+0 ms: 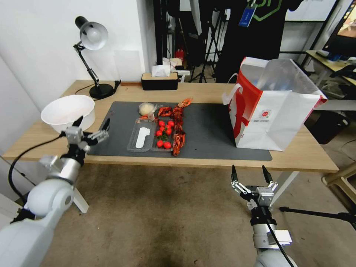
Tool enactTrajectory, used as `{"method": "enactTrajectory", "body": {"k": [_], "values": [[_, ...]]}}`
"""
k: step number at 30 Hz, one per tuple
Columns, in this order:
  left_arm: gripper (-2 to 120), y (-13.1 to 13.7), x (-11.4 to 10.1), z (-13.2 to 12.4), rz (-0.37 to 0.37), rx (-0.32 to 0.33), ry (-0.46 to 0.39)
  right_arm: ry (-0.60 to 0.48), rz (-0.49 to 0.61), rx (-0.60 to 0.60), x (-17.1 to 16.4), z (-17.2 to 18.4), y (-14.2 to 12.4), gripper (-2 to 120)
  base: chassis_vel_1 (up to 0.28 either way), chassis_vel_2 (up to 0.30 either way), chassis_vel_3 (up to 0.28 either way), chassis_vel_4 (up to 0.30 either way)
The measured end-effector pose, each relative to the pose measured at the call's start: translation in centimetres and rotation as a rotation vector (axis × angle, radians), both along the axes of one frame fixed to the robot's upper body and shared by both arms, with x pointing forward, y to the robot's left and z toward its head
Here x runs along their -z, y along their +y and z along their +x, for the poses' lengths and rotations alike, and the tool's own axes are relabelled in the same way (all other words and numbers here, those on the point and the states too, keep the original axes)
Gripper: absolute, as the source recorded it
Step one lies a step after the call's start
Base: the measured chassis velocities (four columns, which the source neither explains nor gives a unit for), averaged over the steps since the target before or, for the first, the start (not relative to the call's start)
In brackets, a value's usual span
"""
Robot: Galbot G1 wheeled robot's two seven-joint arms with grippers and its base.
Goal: Pick up the trash from the table and place it into the takeout bag.
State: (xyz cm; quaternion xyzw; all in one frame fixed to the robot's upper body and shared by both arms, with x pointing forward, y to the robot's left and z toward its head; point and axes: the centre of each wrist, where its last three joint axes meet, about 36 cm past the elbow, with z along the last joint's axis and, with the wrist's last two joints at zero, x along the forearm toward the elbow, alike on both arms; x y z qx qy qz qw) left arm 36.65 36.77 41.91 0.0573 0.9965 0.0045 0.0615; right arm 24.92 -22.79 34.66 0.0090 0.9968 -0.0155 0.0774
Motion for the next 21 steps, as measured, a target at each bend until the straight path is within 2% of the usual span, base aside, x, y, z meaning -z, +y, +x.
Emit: {"method": "enactTrajectory", "body": {"k": [2,3,6,15,21], "values": [[100,0.2,1.8,-1.8,0.009,-0.019,0.013,0.001,0.000,0.001,0.1,0.0,0.0,100,0.000,0.000,0.000,0.000],[100,0.2,1.8,-1.8,0.009,-0.019,0.013,0.001,0.000,0.001,0.1,0.0,0.0,100,0.000,0.000,0.000,0.000],[100,0.5,3.5,-3.6,0.034,-0.036,0.014,0.002,-0.001,0.002,0.2,0.0,0.0,100,0.000,0.000,0.000,0.000],[100,0.4,6.2,-5.8,0.045,-0.047,0.019,0.002,0.001,0.005,0.4,0.0,0.0,100,0.000,0.000,0.000,0.000],[100,0.4,6.7,-6.1,0.047,-0.042,0.020,0.003,0.001,0.005,0.6,-0.1,0.0,100,0.000,0.000,0.000,0.000]]}}
